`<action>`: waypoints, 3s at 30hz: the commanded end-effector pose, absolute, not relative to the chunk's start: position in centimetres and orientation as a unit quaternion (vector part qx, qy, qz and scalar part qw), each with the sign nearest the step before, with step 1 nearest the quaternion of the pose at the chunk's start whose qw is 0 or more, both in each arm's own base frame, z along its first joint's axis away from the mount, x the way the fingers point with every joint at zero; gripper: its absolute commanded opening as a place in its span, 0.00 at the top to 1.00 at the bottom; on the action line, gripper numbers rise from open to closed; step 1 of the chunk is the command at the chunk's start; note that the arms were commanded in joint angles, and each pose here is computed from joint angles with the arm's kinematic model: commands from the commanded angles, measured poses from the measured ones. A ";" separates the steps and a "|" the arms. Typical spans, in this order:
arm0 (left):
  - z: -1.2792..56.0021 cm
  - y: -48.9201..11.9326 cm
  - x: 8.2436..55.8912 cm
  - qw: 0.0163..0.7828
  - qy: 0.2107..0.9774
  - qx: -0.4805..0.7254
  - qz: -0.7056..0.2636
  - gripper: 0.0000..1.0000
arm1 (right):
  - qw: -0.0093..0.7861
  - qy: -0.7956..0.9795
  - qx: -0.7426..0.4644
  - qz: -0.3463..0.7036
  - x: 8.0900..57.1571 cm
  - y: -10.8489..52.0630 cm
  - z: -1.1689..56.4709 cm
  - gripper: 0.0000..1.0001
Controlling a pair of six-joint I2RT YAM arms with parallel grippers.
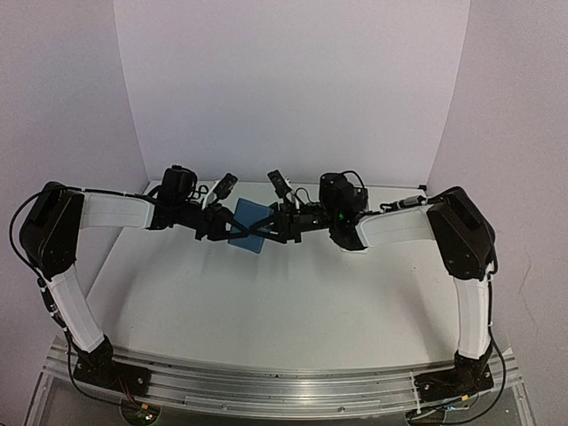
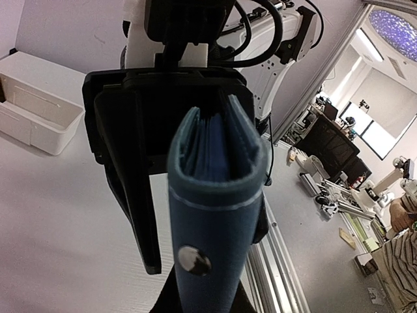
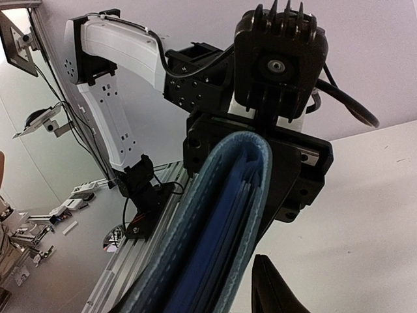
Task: Put the credit cards into the card holder
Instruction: Close the card holder at the center of the board.
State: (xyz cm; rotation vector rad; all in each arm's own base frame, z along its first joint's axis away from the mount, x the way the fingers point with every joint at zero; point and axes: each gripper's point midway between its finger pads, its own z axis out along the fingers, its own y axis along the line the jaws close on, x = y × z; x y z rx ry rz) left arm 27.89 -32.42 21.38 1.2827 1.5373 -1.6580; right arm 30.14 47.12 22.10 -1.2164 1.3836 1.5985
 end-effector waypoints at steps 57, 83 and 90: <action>5.3 -36.5 38.3 0.052 0.841 0.031 -0.538 0.63 | 0.468 0.790 -0.159 0.362 44.5 32.8 26.3 0.02; 3.3 -34.6 34.0 -0.013 0.922 0.032 -0.386 0.24 | 0.463 0.788 -0.163 0.373 44.3 33.2 26.5 0.02; 3.0 -33.1 35.6 0.021 0.934 0.053 -0.352 0.23 | 0.465 0.787 -0.162 0.372 44.0 32.9 26.8 0.02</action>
